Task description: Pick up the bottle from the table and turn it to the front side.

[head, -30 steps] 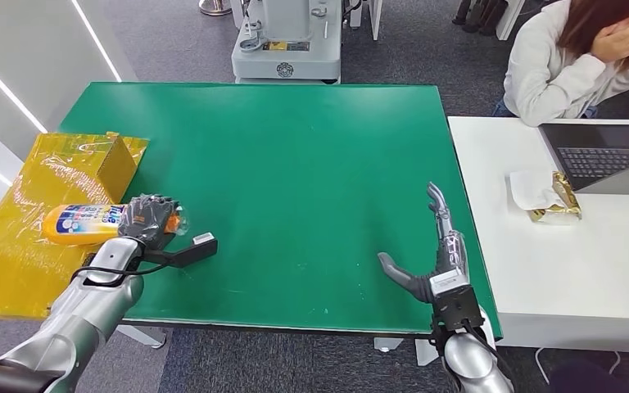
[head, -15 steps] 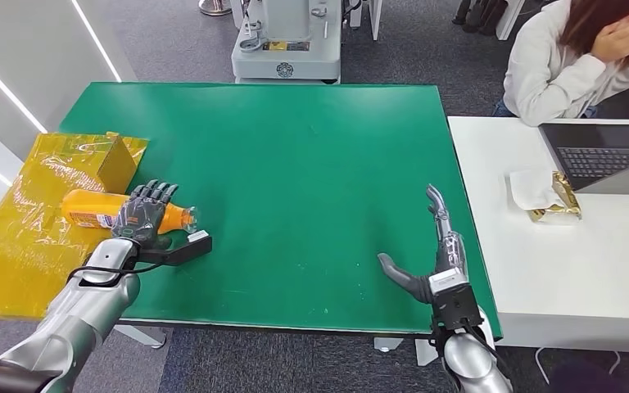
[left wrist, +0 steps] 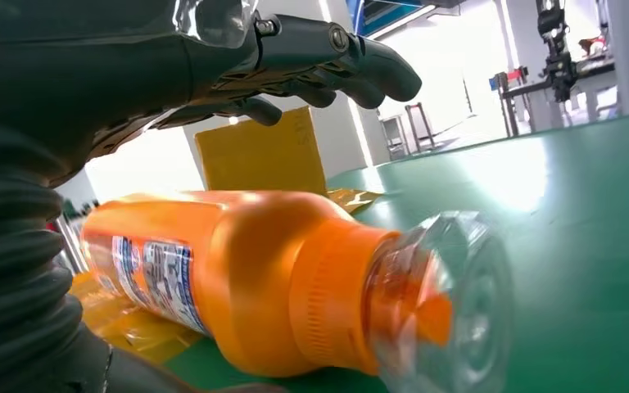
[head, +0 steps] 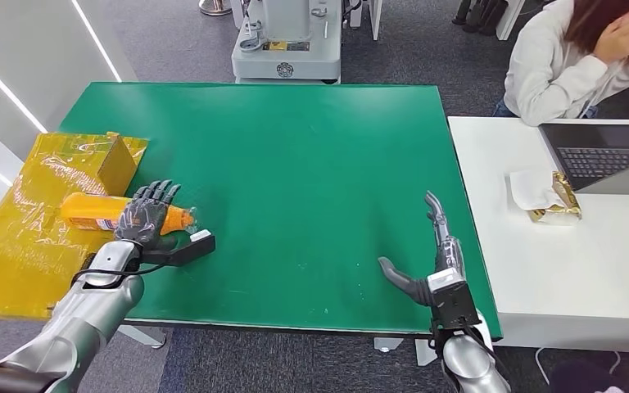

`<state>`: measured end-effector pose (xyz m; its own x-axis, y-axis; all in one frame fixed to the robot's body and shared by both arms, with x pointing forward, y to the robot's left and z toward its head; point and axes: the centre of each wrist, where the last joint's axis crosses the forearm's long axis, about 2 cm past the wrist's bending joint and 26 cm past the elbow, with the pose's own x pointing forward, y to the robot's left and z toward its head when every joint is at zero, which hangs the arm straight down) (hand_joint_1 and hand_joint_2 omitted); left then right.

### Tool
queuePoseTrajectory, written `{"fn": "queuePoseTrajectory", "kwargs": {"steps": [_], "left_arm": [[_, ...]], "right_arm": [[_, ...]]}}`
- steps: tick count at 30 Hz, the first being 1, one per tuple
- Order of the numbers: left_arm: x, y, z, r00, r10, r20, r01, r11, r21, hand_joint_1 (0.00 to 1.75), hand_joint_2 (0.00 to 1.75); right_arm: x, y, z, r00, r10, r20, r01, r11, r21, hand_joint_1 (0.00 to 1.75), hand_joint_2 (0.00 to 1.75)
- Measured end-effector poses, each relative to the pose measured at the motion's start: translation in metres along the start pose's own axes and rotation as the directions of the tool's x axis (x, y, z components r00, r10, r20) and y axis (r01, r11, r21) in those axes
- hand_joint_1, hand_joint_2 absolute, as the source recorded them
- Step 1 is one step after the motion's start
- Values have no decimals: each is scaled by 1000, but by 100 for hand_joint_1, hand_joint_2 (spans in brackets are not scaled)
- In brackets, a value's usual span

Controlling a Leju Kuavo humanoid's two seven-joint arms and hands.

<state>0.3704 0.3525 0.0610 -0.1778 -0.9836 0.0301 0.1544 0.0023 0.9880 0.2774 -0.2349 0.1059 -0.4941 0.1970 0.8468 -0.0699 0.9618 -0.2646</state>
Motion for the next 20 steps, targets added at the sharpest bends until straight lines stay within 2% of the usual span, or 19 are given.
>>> {"fn": "queuePoseTrajectory", "kwargs": {"steps": [7, 11, 15, 19, 20], "left_arm": [[15, -1, -4, 992, 110, 67, -114, 992, 59, 0, 175], [34, 0, -10, 950, 271, 154, -286, 954, 91, 0, 175], [71, 8, -22, 810, 508, 294, -565, 810, 155, 0, 175], [113, 20, -29, 683, 618, 389, -719, 662, 213, 0, 175], [119, 21, -30, 670, 627, 399, -733, 644, 218, 0, 175]], "right_arm": [[-2, 0, 2, 1000, -2, -10, 2, 1000, 1, 0, 175], [-3, 0, 3, 1000, -11, -16, 11, 1000, -3, 0, 175], [-5, -2, 6, 1000, -20, -22, 19, 1000, -15, 0, 175], [-6, 1, 19, 999, -29, -37, 28, 999, -28, 0, 175], [-6, 2, 21, 999, -30, -40, 29, 999, -29, 0, 175]]}}
